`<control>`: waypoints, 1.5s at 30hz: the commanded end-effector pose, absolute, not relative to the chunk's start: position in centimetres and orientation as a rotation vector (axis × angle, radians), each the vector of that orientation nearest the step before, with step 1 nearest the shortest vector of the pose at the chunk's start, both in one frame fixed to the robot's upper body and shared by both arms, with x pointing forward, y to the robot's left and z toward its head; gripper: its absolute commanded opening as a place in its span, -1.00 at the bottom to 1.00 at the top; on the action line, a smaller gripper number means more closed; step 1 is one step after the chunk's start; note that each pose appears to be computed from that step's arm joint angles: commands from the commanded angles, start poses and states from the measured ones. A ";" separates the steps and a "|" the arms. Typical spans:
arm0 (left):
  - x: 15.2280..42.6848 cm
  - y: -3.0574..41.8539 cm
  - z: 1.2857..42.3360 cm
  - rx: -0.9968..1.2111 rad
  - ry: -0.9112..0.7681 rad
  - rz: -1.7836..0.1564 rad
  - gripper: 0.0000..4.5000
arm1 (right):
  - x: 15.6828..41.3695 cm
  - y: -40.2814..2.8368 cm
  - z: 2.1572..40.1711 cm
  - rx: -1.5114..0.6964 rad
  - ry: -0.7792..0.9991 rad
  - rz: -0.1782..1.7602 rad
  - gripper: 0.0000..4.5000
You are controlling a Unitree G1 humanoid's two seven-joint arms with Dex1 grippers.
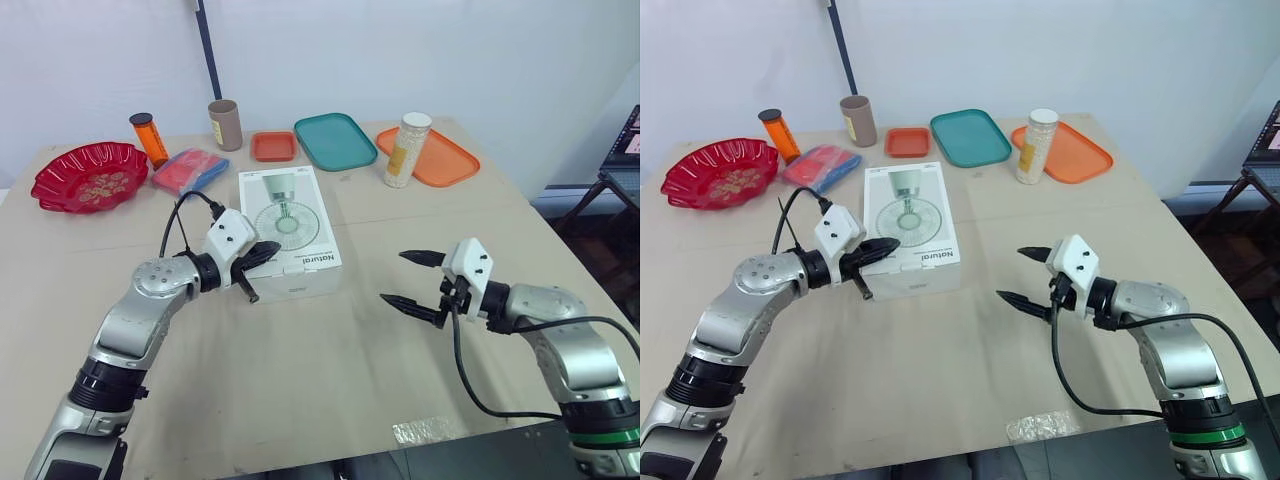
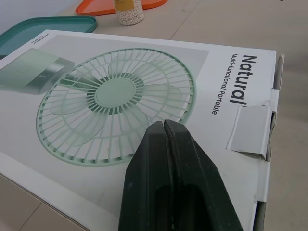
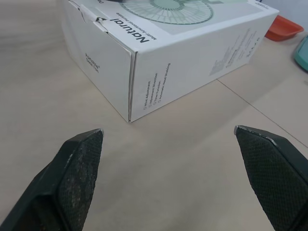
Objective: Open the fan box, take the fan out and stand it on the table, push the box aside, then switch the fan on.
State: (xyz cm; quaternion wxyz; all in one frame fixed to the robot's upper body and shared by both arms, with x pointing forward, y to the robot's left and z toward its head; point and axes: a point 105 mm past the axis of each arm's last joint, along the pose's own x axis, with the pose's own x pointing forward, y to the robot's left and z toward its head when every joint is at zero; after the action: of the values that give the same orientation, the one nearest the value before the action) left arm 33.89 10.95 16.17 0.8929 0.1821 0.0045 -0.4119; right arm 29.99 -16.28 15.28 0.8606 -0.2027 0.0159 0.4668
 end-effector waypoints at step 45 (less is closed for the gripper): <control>33.9 11.2 15.3 0.394 0.023 -0.839 -0.96 | 34.5 -2.8 18.9 -0.651 -0.148 1.051 1.00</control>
State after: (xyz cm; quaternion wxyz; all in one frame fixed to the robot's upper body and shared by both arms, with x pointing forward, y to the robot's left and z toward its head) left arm 34.00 11.23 15.99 0.8962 0.1895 -0.0008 -0.4011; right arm 34.15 -2.80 17.17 0.8082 -0.2935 -0.0371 0.5091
